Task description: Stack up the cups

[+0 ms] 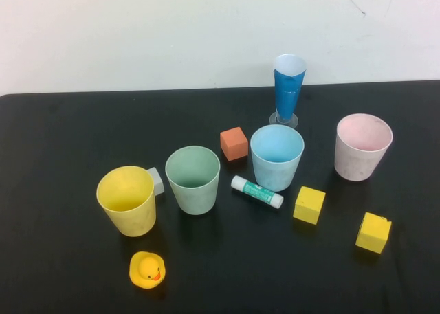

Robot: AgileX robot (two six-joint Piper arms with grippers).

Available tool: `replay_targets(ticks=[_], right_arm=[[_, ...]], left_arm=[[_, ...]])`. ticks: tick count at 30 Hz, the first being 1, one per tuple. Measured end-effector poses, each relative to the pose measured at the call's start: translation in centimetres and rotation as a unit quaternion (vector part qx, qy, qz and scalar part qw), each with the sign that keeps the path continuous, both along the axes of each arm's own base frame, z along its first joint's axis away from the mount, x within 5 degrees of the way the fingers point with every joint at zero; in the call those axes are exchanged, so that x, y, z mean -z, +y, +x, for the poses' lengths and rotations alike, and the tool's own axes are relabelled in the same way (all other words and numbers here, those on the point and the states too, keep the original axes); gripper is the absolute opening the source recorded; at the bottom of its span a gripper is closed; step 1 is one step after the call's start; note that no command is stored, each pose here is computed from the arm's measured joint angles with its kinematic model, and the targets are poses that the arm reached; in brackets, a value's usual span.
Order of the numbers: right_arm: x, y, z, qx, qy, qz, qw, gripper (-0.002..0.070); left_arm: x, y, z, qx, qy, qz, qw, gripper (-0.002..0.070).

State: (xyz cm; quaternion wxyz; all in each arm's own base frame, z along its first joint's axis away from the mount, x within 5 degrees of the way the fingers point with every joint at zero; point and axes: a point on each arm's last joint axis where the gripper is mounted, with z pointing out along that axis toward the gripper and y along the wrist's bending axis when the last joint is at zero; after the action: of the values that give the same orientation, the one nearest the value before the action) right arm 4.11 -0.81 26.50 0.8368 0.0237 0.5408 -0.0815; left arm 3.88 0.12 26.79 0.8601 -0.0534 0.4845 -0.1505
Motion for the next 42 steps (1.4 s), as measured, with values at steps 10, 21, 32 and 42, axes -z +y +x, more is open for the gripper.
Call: replay_targets(ticks=[10, 21, 32, 42], right_arm=[[-5.8, 1.0, 0.6, -0.027, 0.200, -0.121, 0.972, -0.0003], [-1.8, 1.1, 5.3, -0.097, 0.460, -0.158, 0.869, -0.0003], [-1.5, 1.1, 5.6, -0.100, 0.471, -0.161, 0.861, -0.0003], [-1.5, 1.1, 5.6, -0.100, 0.472, -0.162, 0.861, -0.0003]], left_arm=[[-6.2, -1.6, 1.8, 0.043, 0.237, 0.140, 0.960, -0.0002], [-6.7, -3.6, 11.5, 0.091, 0.476, 0.185, 0.855, -0.0001], [-6.0, -6.1, 22.1, 0.155, 0.639, 0.187, 0.729, 0.0430], [-2.8, -6.7, 27.2, 0.154, 0.693, 0.206, 0.674, 0.0476]])
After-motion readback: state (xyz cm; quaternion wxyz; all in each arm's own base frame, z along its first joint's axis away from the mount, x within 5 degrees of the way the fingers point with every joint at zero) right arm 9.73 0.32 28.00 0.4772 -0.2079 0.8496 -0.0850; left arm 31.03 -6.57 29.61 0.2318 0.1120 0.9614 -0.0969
